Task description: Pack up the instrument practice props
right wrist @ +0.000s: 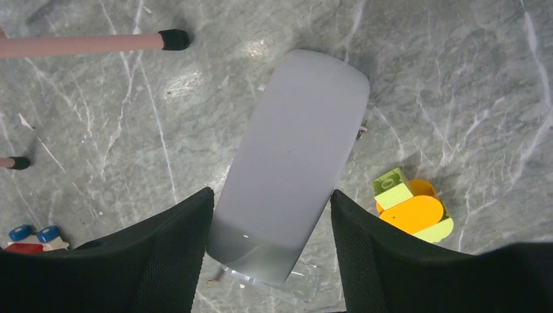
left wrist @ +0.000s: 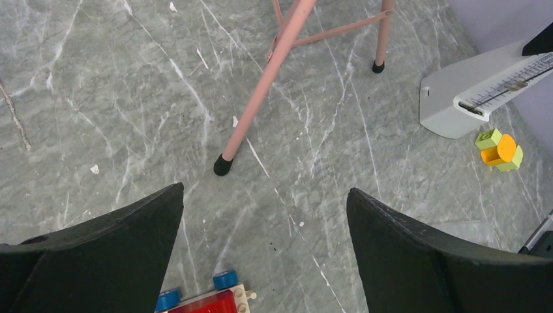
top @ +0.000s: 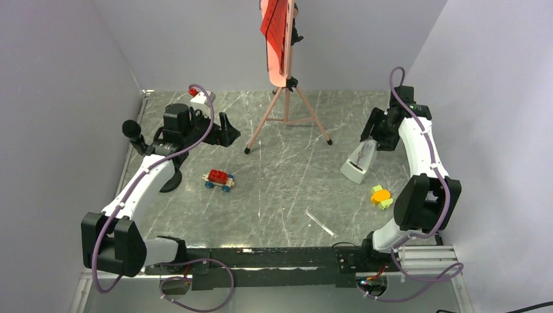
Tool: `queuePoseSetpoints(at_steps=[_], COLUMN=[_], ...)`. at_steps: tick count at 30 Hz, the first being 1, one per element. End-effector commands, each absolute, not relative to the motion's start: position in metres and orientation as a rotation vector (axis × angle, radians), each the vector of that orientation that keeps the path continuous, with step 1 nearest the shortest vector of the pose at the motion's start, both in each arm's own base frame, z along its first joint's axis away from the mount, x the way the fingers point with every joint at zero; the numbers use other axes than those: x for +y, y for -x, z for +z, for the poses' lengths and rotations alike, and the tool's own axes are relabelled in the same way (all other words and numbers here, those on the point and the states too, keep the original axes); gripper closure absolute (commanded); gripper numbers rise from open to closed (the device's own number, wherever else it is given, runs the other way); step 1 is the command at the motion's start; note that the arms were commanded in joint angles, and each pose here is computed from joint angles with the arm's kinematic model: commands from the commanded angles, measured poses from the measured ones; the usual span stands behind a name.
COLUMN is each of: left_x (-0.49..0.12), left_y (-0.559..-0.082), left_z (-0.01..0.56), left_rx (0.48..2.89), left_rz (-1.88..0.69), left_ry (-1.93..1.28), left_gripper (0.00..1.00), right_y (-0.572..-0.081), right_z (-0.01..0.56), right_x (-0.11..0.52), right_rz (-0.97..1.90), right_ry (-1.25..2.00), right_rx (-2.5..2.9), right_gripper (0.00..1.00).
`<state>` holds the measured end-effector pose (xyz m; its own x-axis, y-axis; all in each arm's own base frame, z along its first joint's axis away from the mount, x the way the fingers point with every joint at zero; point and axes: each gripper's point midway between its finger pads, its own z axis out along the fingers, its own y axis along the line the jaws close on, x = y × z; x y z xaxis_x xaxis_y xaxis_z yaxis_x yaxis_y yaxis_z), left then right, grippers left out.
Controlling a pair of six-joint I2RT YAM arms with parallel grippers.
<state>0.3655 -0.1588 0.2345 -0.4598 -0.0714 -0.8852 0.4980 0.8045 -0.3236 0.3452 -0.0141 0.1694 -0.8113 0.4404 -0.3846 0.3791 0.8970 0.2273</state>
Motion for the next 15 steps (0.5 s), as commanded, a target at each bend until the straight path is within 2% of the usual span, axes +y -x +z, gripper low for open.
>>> queuePoseSetpoints(at_steps=[1,4,7,11,15], left_x=[-0.161,-0.162,-0.163,-0.163,-0.163], left_y=[-0.361,-0.361,-0.36,-0.36,-0.359], left_z=[0.248,0.247,0.245,0.246,0.247], left_rx=[1.91,1.913,1.92,1.917,1.912], left_rz=[-0.69,-0.699,-0.708,-0.698,-0.691], left_ry=[-0.34,-0.335,-0.337,-0.345,-0.357], left_gripper=[0.01,0.01,0.01,0.01,0.01], right_y=[-0.339,-0.333,-0.332,-0.333,-0.333], right_z=[0.166,0.16,0.157,0.161,0.167], right_x=[-0.021,-0.021,-0.02,-0.015,-0.007], right_rz=[0.131,0.119,0.128,0.154,0.178], right_ry=[-0.675,-0.683,-0.675,-0.621,-0.552], right_rx=[2.635,2.649,2.653,2.65,2.648], right_gripper=[0.34,0.4,0.51,0.6,0.73])
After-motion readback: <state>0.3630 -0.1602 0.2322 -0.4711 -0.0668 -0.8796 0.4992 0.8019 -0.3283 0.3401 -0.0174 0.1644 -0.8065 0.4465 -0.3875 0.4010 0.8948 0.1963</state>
